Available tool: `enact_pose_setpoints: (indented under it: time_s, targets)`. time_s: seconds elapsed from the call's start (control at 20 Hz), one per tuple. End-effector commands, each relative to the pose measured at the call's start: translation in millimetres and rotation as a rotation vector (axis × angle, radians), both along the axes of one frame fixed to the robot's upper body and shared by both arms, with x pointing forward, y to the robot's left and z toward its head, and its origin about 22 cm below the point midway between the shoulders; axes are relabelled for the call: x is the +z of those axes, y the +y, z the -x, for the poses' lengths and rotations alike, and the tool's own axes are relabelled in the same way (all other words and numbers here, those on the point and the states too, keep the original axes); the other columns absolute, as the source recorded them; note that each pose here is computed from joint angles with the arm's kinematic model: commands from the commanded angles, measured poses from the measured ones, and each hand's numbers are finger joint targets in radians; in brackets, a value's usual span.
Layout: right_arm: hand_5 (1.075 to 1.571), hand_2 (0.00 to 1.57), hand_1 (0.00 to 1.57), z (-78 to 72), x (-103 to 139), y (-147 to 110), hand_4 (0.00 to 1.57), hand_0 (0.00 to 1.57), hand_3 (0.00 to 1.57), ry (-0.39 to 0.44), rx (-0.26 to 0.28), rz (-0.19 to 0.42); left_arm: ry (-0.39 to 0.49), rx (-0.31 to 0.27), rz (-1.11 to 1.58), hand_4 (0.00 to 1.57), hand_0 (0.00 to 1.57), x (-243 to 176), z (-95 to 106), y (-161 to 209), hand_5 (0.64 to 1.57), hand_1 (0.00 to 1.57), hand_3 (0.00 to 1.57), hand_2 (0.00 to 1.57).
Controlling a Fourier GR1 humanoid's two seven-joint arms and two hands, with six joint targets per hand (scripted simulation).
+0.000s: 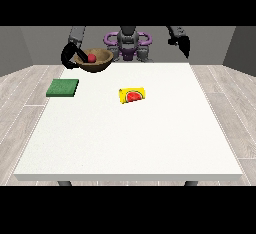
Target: Pick the cup and pour the ball into the bowl, then pick the bowl and place it on the pad
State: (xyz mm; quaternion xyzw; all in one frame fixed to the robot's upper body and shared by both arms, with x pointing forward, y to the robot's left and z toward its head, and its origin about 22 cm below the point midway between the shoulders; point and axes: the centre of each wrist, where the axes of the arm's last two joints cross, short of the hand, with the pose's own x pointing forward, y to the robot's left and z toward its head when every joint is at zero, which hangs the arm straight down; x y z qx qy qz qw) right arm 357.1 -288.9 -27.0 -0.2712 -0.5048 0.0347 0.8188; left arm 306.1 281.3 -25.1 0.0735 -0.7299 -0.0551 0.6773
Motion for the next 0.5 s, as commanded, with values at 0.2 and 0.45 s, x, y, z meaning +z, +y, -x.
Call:
enact_pose_setpoints:
  time_s: [0.2,0.45]
  targets:
    - [1.57,1.57,1.57,19.3,29,-94,0.79,1.57,0.68,-0.011,-0.084,-0.011,-0.034,-0.014,-0.004,1.02,0.0,5,9,5,1.424,0.0,0.0,0.0]
    - [1.57,1.57,1.57,13.3,60,-121,0.88,1.57,0.22,-0.117,-0.109,-0.006,-0.1,-0.047,0.012,1.15,0.0,33,-7,5,1.463,0.0,0.0,0.0]
